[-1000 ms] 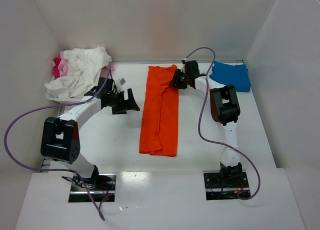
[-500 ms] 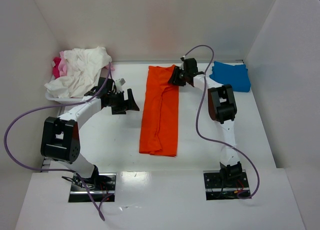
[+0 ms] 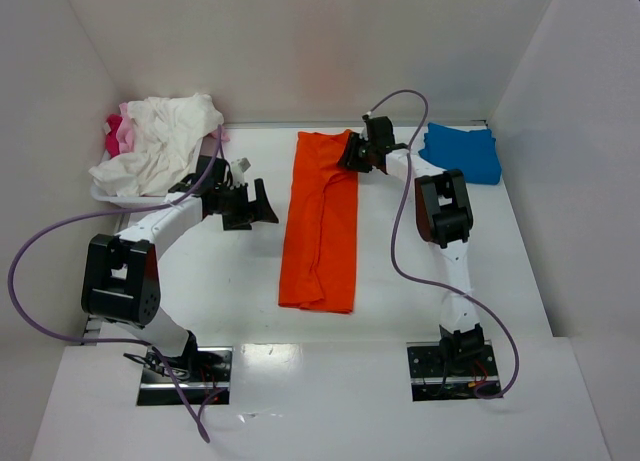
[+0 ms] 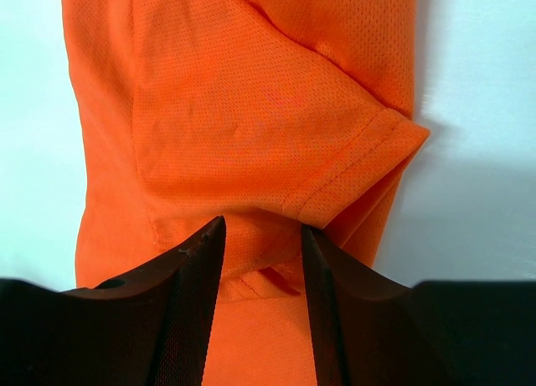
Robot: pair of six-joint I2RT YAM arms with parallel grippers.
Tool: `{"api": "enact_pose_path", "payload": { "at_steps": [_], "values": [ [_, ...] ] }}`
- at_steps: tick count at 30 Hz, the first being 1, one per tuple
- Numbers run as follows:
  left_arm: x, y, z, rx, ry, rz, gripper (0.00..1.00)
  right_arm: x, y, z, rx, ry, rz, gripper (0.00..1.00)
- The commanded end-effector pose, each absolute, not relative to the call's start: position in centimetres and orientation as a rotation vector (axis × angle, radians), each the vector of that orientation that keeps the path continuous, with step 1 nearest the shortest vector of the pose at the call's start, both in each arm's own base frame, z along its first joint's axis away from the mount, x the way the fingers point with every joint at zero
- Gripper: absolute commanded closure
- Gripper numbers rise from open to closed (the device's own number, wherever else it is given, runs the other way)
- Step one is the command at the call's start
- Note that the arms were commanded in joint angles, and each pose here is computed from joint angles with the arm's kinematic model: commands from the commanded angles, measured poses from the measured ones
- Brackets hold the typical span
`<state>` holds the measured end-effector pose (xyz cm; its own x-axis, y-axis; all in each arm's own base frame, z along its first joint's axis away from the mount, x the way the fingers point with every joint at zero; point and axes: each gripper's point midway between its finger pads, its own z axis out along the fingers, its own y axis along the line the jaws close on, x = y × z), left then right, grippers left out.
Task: Fold and stack the t-shirts
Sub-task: Rotate the tshirt 90 degrees
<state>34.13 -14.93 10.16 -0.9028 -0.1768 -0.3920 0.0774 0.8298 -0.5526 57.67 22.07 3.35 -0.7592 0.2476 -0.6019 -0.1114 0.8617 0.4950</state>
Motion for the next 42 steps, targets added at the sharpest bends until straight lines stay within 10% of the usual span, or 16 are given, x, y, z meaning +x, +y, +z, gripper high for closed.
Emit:
{"api": "enact_pose_path", "payload": {
  "at_steps": [1,42],
  "values": [
    [33.7,-15.0,9.7,-0.035,2.584,-0.800,0.00,59.0,20.7,5.1,0.142,2.296,0.618,0.52],
    [32.8,-15.3,8.8,-0.006,2.606,-0.840,0.00,55.0,24.9,5.0,0.074,2.318,0.881,0.41]
  ]
}}
